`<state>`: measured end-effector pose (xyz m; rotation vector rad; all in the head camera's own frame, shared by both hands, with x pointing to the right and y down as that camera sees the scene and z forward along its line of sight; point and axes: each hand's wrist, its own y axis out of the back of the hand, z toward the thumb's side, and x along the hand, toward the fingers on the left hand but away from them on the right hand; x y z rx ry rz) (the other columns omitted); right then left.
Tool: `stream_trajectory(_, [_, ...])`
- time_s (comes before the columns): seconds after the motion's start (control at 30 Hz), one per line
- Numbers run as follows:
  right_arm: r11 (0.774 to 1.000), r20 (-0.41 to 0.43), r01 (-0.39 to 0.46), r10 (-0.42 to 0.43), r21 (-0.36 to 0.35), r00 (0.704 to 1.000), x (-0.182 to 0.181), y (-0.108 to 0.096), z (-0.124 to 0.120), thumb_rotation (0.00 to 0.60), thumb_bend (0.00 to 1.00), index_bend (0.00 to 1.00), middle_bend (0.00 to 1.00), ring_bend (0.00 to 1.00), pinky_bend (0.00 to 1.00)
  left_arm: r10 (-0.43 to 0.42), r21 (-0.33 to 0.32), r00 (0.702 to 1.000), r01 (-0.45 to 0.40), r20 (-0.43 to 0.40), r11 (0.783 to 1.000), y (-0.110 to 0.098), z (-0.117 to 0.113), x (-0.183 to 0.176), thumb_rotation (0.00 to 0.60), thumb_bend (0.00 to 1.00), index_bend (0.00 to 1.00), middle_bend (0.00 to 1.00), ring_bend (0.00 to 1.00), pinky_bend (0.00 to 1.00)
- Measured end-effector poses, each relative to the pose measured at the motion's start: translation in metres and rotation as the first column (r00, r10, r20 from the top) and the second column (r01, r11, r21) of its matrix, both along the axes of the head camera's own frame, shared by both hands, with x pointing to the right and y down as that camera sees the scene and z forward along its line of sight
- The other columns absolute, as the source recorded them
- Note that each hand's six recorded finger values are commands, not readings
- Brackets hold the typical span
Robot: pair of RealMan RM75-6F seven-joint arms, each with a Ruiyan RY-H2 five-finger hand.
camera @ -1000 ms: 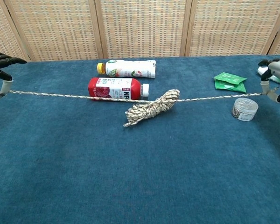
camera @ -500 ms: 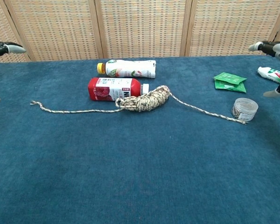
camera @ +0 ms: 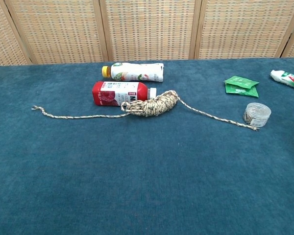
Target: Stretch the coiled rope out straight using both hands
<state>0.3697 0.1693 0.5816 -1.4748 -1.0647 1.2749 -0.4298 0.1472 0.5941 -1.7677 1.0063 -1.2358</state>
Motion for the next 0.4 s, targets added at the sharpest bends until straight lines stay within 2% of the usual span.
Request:
stream_trajectory(0.17, [0.999, -0.009, 0.024, -0.024, 0.039, 1.0, 0.002, 0.023, -0.014, 0.6, 0.0, 0.0, 0.0, 0.0, 0.0, -0.059, -0.006, 0.997, 0.059, 0.044, 0.998, 0.035, -0.014, -0.012, 0.6, 0.0, 0.0, 0.0, 0.0, 0.0])
stream_trajectory(0.4, [0.999, -0.034, 0.03, -0.029, 0.025, 0.999, 0.002, 0.044, -0.017, 0.6, 0.0, 0.0, 0.0, 0.0, 0.0, -0.05, -0.001, 0.997, 0.05, 0.058, 0.999, 0.054, -0.021, -0.008, 0.6, 0.0, 0.0, 0.0, 0.0, 0.0])
